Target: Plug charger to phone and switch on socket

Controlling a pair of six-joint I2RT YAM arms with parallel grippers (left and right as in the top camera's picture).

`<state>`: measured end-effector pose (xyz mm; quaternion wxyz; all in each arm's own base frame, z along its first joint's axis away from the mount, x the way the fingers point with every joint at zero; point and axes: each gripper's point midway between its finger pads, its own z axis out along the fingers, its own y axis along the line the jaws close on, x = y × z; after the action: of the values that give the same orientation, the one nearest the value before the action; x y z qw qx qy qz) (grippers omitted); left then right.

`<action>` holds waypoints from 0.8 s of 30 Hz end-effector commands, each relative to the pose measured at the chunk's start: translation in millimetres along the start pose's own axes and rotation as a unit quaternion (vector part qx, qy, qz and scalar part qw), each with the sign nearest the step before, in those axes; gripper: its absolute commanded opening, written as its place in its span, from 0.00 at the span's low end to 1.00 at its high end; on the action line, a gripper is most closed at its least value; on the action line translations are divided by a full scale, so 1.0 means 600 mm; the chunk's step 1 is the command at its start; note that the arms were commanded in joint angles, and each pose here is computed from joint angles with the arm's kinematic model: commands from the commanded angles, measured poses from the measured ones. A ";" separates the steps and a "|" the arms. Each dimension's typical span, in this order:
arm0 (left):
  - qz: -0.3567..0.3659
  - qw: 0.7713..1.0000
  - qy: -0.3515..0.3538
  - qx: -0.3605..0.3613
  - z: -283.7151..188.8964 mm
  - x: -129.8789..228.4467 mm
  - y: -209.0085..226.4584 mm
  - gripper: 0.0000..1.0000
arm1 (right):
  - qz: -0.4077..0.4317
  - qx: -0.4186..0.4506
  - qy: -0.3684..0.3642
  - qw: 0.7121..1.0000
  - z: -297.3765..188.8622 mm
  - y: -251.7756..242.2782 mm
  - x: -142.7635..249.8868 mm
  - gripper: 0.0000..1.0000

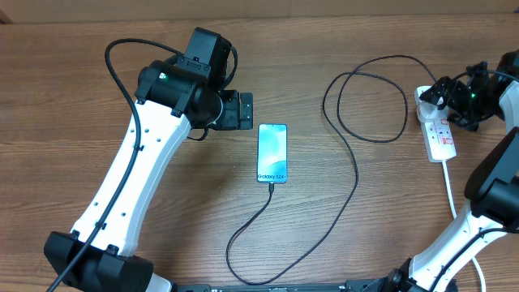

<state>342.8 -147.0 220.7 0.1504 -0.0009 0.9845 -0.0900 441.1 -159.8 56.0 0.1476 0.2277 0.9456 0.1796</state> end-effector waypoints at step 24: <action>0.010 1.000 -0.012 0.000 -0.009 -0.007 -0.006 0.99 | -0.025 0.003 0.016 1.000 0.031 0.011 0.016 1.00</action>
<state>342.8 -147.0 220.6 0.1503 -0.0009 0.9845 -0.0899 445.0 -152.0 51.3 0.1490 0.2068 0.9519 0.1702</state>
